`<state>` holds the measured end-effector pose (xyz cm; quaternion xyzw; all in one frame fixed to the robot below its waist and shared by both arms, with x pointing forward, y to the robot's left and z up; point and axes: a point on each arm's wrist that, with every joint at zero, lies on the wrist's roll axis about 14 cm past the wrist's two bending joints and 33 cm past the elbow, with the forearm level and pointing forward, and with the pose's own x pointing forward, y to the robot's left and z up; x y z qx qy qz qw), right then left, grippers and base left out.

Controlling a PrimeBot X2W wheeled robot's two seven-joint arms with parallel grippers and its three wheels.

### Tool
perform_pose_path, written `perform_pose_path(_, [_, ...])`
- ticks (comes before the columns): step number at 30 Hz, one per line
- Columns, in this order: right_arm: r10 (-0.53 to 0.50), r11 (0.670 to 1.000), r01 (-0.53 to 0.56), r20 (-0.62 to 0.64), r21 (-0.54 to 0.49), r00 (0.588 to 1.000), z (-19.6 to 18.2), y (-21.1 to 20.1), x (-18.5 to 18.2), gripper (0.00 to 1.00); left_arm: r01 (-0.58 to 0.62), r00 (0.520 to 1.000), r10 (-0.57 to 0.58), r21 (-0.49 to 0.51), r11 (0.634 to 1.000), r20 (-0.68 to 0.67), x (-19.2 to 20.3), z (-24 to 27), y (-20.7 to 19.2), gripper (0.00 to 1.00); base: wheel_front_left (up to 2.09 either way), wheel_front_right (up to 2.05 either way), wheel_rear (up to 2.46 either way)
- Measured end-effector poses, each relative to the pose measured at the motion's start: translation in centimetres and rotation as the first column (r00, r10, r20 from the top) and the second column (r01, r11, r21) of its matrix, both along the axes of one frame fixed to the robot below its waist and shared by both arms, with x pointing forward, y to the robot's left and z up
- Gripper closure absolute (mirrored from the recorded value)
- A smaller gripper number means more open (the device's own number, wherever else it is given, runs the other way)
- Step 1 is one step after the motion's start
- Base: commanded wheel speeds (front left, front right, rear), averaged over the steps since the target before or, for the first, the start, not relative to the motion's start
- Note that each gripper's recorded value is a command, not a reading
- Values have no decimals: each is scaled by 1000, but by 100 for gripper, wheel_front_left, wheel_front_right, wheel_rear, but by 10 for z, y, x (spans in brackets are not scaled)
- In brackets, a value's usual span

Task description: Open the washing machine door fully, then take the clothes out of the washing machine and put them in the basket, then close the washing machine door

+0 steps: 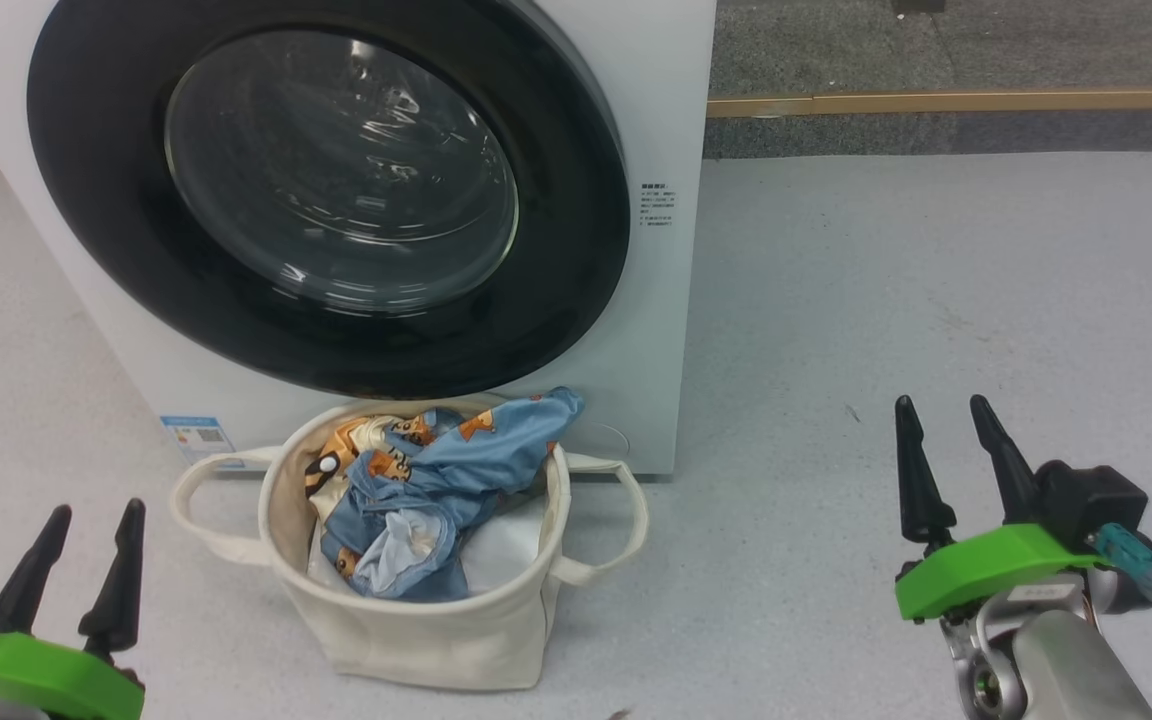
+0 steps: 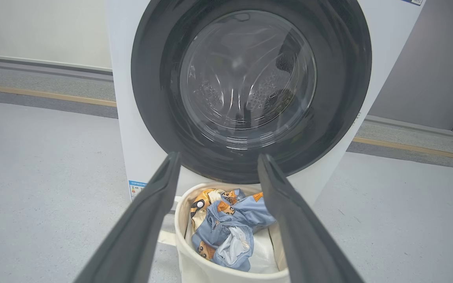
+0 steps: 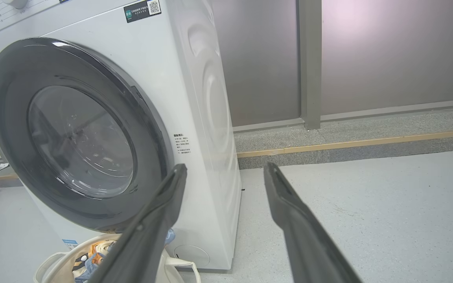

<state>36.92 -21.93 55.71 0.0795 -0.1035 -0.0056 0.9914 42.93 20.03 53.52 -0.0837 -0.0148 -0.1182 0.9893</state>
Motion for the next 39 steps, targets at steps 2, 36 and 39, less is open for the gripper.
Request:
perform_pose_path(2, [0,1000,0,0,0,1000,0,0,0,0,-1,1000,1,1,1000,-5,-1,-2,0,0,0,0,0])
perform_pose_path(36, [11,1000,-11,-8,5,1000,-3,3,2,0,-11,1000,11,5,1000,-18,-3,-6,6,0,0,0,0])
perform_pose_path(39, [11,1000,-10,-25,8,1000,-8,4,1,100,-13,999,13,0,1000,-35,-5,-12,4,100,0,0,0])
